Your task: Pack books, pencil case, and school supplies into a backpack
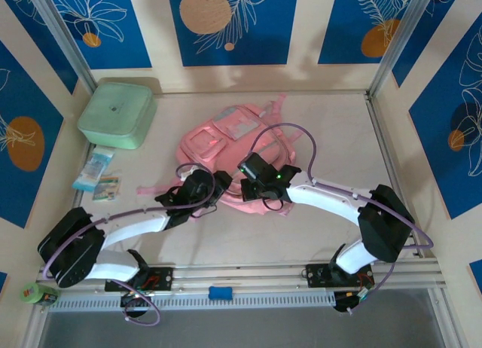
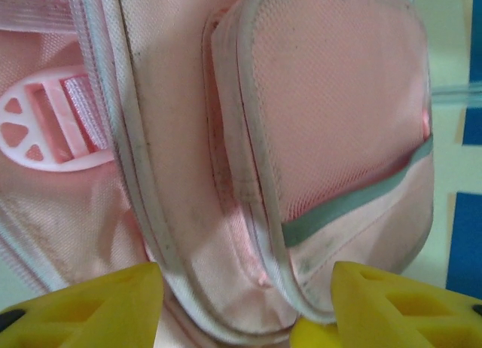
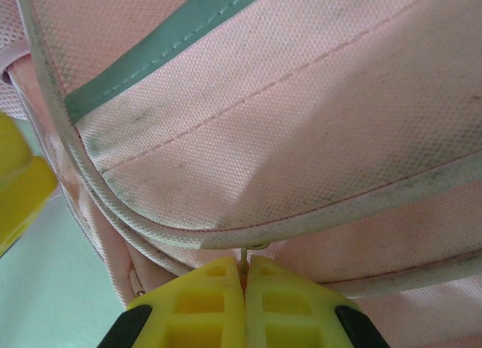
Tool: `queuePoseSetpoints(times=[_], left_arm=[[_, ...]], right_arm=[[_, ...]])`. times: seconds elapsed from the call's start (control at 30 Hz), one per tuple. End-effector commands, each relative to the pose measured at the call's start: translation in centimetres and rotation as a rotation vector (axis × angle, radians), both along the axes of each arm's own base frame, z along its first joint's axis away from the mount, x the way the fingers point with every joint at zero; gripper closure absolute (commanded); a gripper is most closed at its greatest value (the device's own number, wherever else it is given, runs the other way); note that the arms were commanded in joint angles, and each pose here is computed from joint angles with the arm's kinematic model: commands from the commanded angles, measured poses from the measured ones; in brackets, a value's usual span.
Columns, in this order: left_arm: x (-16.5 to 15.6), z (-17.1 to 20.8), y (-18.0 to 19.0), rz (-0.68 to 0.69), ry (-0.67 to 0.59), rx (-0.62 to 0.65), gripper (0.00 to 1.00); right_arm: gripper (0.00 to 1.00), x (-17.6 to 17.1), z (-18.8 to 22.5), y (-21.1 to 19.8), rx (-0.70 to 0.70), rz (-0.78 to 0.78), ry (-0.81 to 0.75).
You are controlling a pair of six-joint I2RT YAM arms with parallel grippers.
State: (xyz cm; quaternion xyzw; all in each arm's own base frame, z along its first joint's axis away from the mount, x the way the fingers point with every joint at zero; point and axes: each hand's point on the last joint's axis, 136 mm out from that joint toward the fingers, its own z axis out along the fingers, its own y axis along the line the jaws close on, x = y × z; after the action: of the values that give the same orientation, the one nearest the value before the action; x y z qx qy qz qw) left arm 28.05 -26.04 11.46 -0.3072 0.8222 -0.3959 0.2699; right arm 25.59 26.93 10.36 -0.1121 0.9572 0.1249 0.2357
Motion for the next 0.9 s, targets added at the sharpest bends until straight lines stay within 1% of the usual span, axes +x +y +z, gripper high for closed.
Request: queuePoseSetpoints(times=[0.0, 0.07, 0.17, 0.3, 0.33, 0.43, 0.47, 0.53, 0.6, 0.73, 0.8, 0.87], left_arm=[[1.7, 2.3, -1.1, 0.081, -0.054, -0.105, 0.41], [1.7, 2.2, -1.4, 0.092, -0.045, -0.096, 0.41], [1.6, 2.0, -2.2, 0.109, -0.028, -0.116, 0.43], [1.7, 1.3, -2.8, 0.148, -0.005, -0.158, 0.47], [2.0, 1.7, -3.1, 0.148, -0.024, -0.171, 0.48], [2.4, 1.9, -3.7, 0.151, -0.020, -0.157, 0.51], [2.4, 1.6, -3.7, 0.162, -0.005, -0.153, 0.54], [2.9, 1.8, -3.6, 0.181, -0.034, -0.163, 0.62], [3.1, 1.8, -3.2, 0.195, -0.051, -0.138, 0.75], [2.8, 1.2, -1.9, 0.207, -0.043, -0.055, 0.99], [2.7, 1.1, -0.8, 0.214, -0.059, -0.017, 1.00], [2.3, 0.6, 0.5, 0.214, -0.044, 0.020, 1.00]], right_arm=[[1.00, 0.0, 0.9, 0.8, 0.047, 0.030, -0.016], [1.00, 0.1, 0.8, 1.0, 0.047, 0.036, -0.018], [1.00, 0.4, 0.7, 0.8, 0.029, 0.023, -0.023], [1.00, 0.4, 0.7, 1.0, 0.032, 0.021, -0.022], [1.00, 0.4, 0.7, 1.0, 0.029, 0.022, -0.024], [1.00, 0.3, 0.6, 1.0, 0.019, 0.019, -0.028], [1.00, 0.4, 0.5, 1.0, 0.016, 0.017, -0.028], [1.00, 0.4, 0.5, 0.9, 0.012, 0.015, -0.029], [1.00, 0.4, 0.5, 0.9, 0.004, 0.016, -0.030], [1.00, 0.8, 0.7, -0.2, -0.050, -0.018, -0.044], [1.00, 0.9, 1.0, -1.0, -0.085, -0.038, -0.049], [1.00, 0.8, 1.1, -1.9, -0.119, -0.055, -0.058]])
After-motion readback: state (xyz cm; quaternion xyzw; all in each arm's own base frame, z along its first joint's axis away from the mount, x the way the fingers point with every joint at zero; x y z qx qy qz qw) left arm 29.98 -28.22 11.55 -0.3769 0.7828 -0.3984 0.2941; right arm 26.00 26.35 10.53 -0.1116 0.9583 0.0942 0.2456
